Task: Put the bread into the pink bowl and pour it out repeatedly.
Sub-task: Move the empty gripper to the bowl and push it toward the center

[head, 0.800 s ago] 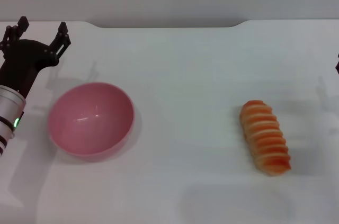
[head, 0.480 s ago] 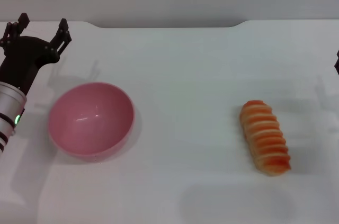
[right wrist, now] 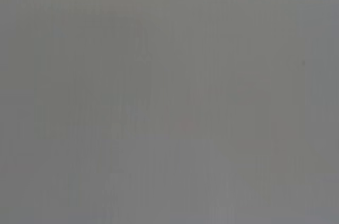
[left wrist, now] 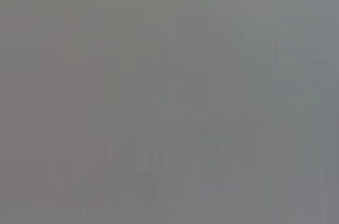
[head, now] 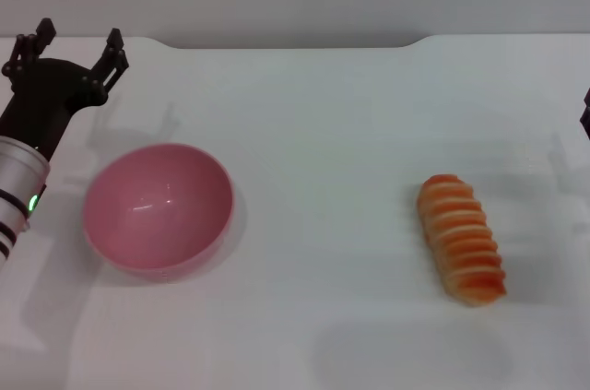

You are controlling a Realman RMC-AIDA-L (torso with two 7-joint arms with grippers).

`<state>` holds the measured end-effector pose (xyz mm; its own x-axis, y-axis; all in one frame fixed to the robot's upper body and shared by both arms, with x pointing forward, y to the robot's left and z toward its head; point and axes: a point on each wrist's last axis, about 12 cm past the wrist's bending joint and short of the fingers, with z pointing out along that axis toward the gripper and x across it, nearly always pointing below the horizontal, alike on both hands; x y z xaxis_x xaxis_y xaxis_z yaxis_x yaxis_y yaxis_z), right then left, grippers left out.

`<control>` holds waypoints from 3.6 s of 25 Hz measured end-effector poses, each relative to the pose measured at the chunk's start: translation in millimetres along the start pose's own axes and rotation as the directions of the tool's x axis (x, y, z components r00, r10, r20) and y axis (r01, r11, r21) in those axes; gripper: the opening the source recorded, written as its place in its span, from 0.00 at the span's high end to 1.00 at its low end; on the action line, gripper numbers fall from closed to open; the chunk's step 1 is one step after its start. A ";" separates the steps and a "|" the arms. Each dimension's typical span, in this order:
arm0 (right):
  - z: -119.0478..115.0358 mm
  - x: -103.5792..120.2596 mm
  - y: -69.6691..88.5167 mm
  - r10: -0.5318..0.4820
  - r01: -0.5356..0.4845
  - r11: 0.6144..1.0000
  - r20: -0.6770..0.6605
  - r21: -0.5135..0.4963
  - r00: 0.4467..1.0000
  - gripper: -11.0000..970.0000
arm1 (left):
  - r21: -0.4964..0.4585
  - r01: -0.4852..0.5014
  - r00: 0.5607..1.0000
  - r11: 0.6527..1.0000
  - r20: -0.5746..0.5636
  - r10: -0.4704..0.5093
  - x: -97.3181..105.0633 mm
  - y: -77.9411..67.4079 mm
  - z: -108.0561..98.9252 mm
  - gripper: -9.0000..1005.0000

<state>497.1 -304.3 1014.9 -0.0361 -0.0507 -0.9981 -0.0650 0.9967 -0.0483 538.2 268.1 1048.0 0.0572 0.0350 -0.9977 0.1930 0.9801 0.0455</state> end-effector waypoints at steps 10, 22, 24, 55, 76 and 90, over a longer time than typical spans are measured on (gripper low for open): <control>6.5 0.7 4.5 0.011 -0.011 1.000 -0.050 -0.012 0.999 0.36 | 0.066 -0.046 0.976 0.997 -0.209 0.059 -52.4 -24.3 9.2 0.14; 10.8 -0.9 8.5 0.018 -0.020 1.000 -0.076 -0.020 0.997 0.37 | 0.066 -0.072 0.787 0.995 -0.609 0.097 -97.6 -36.7 0.8 0.14; 10.8 -1.0 9.6 0.019 -0.020 1.000 -0.076 -0.023 0.997 0.37 | 0.066 -0.081 0.761 0.995 -0.641 0.104 -100.1 -36.9 -3.0 0.14; 13.2 -7.3 18.9 0.016 -0.018 0.998 -0.051 -0.057 0.999 0.37 | 0.036 -0.022 0.663 0.999 -0.747 0.041 -69.9 -40.2 -29.4 0.15; 8.2 -9.3 21.2 0.004 -0.006 0.997 -0.040 -0.072 0.999 0.37 | 0.050 -0.025 0.622 0.998 -0.781 0.054 -58.2 -41.6 -27.2 0.27; 6.4 -15.7 23.9 0.005 -0.006 0.997 -0.016 -0.082 1.000 0.37 | -0.023 0.010 0.596 1.000 -0.803 -0.024 -54.6 -35.6 -24.4 0.86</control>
<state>502.5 -279.2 1029.2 -0.0520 -0.0468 -0.9976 -0.1461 0.9885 -0.0387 504.3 236.0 1099.6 -0.7571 0.1537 -0.6350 0.1708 0.9847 0.0348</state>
